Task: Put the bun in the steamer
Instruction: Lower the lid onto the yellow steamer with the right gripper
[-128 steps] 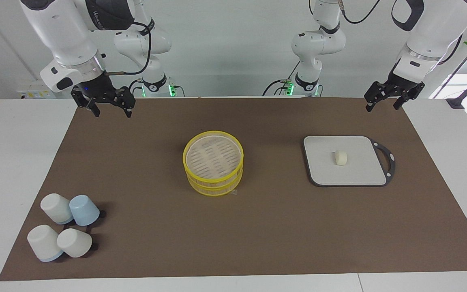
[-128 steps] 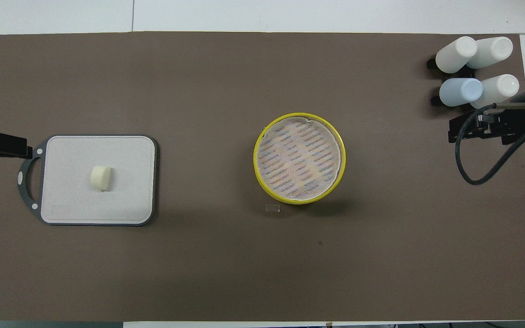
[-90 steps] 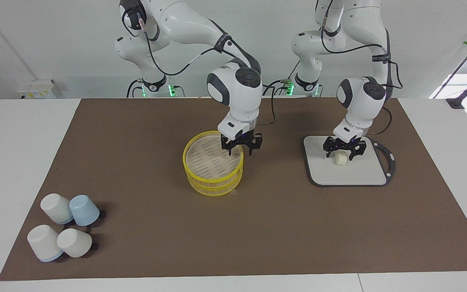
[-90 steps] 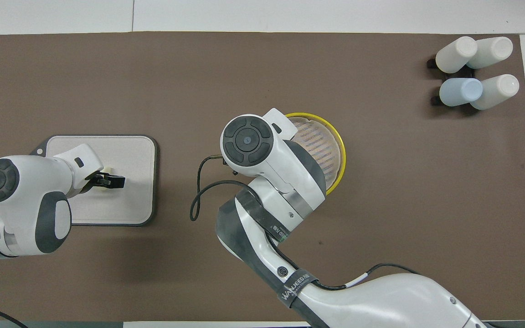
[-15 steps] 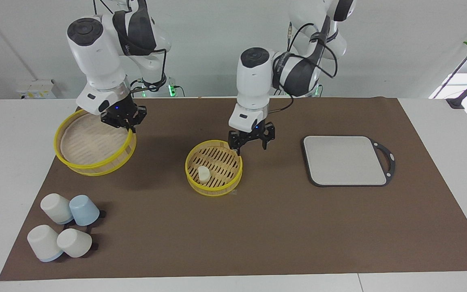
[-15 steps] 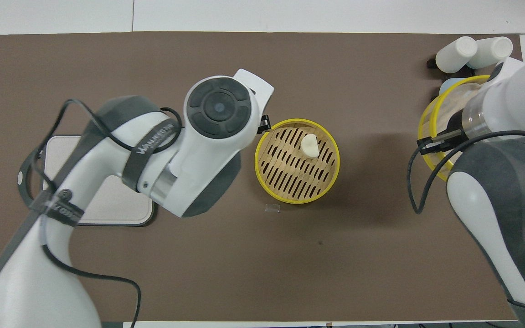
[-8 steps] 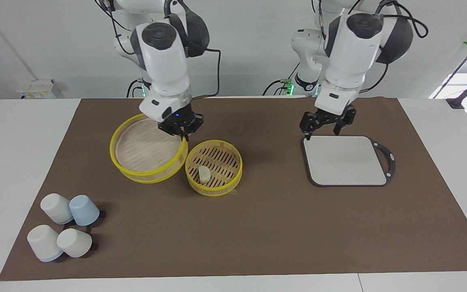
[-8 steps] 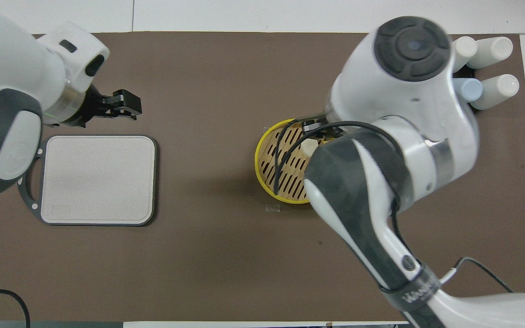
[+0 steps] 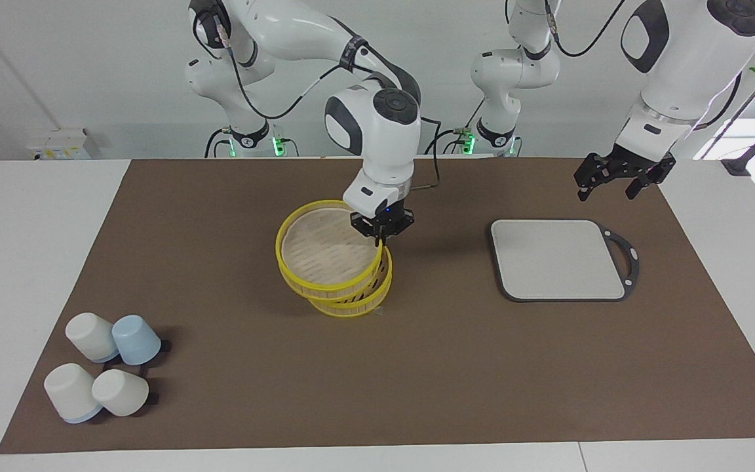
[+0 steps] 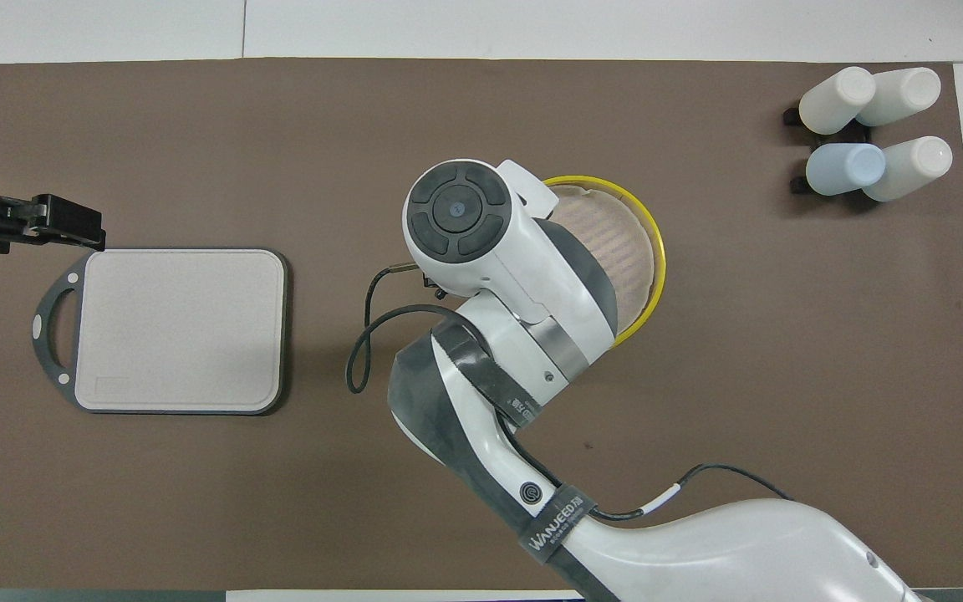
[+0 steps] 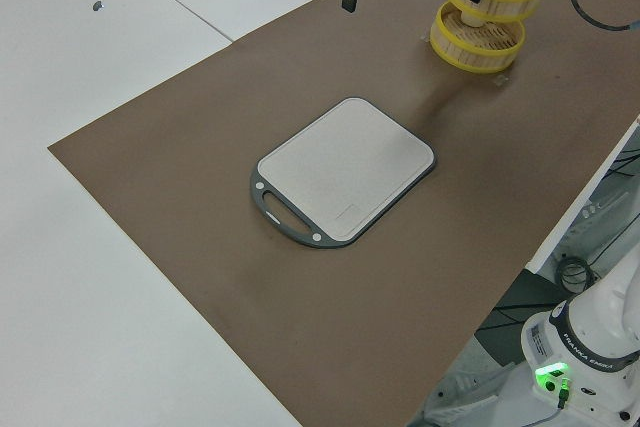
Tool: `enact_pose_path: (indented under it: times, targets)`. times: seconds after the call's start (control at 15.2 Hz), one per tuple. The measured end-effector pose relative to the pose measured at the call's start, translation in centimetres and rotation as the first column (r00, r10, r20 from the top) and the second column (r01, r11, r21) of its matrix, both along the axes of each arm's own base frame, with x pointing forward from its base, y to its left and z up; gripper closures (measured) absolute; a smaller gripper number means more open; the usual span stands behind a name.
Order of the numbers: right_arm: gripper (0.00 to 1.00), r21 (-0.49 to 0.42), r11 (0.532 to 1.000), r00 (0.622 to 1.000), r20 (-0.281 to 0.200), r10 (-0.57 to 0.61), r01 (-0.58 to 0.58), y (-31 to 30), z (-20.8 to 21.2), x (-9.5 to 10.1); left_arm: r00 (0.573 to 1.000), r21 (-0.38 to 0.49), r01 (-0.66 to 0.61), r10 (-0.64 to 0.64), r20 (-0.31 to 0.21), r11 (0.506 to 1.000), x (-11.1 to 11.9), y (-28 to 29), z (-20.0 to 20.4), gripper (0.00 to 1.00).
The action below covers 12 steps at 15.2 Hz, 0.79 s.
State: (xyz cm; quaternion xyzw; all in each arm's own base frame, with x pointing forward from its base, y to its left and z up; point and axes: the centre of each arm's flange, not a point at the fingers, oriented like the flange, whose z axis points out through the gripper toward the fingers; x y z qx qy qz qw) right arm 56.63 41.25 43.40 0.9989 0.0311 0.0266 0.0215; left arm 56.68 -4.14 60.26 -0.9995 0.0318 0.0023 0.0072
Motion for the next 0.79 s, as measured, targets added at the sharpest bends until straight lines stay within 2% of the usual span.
enact_pose_path:
  times: [0.26,0.79]
  targets:
    - [0.92,0.037,0.999,0.999,0.021,-0.024,0.023,-0.2,-0.8,1.0,1.0,-0.016,0.004,-0.004,-0.01,1.0,-1.3,0.0,-0.1,0.0]
    - [0.92,0.037,0.999,0.999,0.005,-0.038,0.038,0.3,-3.8,0.2,1.0,-0.019,0.011,-0.012,-0.01,1.0,-2.4,0.4,0.2,0.0]
